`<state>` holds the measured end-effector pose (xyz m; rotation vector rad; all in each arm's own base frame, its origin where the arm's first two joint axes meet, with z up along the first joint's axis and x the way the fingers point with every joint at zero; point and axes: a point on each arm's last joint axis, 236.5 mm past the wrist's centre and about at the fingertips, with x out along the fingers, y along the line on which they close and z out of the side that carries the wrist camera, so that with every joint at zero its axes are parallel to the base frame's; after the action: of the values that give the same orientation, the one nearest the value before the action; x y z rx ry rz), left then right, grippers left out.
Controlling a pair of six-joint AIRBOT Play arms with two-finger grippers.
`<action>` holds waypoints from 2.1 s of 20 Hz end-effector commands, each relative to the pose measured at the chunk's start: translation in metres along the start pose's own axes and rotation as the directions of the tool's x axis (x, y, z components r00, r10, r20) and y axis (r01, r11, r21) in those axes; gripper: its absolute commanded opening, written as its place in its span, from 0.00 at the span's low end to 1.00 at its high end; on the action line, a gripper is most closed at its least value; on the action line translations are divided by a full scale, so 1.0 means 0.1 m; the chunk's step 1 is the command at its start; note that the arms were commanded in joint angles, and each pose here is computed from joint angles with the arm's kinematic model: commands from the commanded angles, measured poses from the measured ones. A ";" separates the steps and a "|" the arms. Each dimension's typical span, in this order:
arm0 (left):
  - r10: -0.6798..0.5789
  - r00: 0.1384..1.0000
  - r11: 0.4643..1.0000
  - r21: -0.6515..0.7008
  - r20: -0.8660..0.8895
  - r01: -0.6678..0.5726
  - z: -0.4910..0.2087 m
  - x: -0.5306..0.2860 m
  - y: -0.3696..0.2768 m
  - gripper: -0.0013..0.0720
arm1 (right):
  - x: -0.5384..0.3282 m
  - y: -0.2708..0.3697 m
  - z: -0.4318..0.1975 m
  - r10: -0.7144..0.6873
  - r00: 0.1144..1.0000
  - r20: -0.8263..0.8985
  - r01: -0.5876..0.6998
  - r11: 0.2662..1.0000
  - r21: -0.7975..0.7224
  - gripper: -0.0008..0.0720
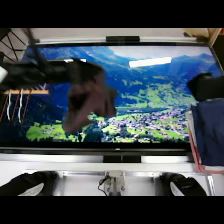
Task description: Fold the shirts.
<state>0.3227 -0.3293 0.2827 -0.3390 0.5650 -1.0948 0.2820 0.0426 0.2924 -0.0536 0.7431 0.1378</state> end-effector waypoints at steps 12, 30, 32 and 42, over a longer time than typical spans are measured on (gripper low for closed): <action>0.058 0.789 0.876 -0.348 -0.611 -0.334 -1.95 0.32 1.22 0.79 | 0.97 -0.08 -1.30 -0.038 0.889 -0.456 0.086 0.993 0.085 0.91; 0.142 0.737 0.472 -0.609 -0.661 -0.637 -3.99 -0.87 1.38 0.74 | 2.15 -0.18 -2.66 0.227 0.585 -0.778 0.005 0.959 0.283 0.91; 0.148 0.733 0.460 -0.610 -0.664 -0.645 -4.03 -0.77 1.35 0.60 | 2.24 -0.29 -2.61 0.213 0.628 -0.749 0.008 0.960 0.280 0.91; 0.135 0.711 0.497 -0.574 -0.690 -0.651 -4.14 -0.68 1.27 0.06 | 2.69 -0.32 -2.86 0.222 0.597 -0.771 -0.034 0.967 0.252 0.91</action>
<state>0.1507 -0.2058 -0.1012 -0.6135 1.6359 -0.3505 0.2951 0.0074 -0.0831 0.1628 1.6287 0.1260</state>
